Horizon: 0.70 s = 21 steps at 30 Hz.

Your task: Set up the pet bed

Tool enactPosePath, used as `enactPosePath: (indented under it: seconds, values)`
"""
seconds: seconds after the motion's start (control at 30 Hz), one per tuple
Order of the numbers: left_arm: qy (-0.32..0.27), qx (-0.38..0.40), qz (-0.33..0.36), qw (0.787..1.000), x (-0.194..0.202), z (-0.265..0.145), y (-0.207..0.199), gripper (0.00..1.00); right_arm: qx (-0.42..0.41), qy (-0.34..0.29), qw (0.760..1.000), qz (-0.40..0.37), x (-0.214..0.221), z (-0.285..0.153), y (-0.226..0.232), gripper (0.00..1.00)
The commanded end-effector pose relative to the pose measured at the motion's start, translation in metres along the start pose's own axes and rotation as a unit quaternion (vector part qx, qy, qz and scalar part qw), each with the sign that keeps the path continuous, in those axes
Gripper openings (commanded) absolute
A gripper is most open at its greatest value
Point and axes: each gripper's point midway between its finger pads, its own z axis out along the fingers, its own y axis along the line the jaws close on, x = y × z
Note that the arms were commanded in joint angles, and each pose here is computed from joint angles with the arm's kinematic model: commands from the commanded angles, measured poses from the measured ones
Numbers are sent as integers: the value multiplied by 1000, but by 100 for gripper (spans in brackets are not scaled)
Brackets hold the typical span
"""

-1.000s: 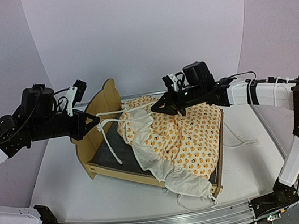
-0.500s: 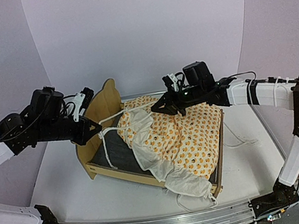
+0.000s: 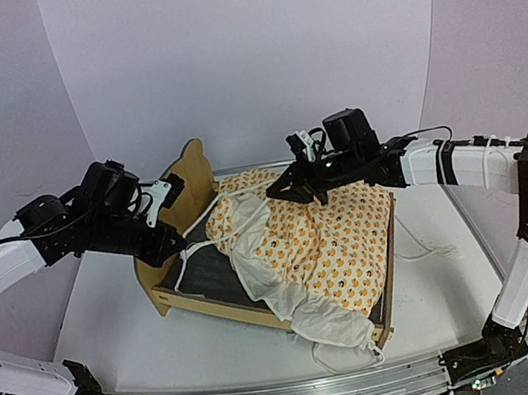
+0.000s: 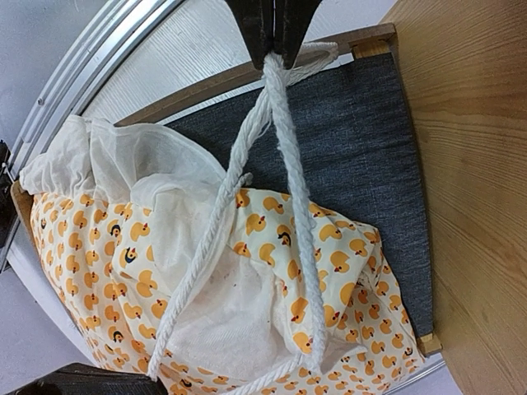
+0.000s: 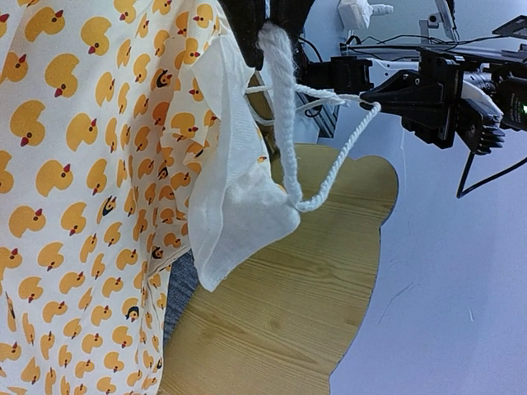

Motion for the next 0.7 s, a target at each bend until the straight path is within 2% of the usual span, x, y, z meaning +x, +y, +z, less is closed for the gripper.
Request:
enactPosePath:
  seconds: [0.0,0.1,0.4,0.5,0.67]
  values:
    - [-13,-5,4,1000,-9,-11,2,0,-33,-16,999,-25,-13,-7,31,0]
    - [0,0,1,1000,-3,-4,0,0,-34,-15,999,-27,-12,-7,33,0]
    - [89,-21,3,996,35,50,10,0,-35,-15,999,-29,-11,-8,35,0]
    - [96,-43,4,994,41,63,19,0,-35,-14,999,-29,-10,-7,35,0]
    - [115,-20,1,993,56,78,12,0,-36,-11,999,-28,-8,-6,35,0]
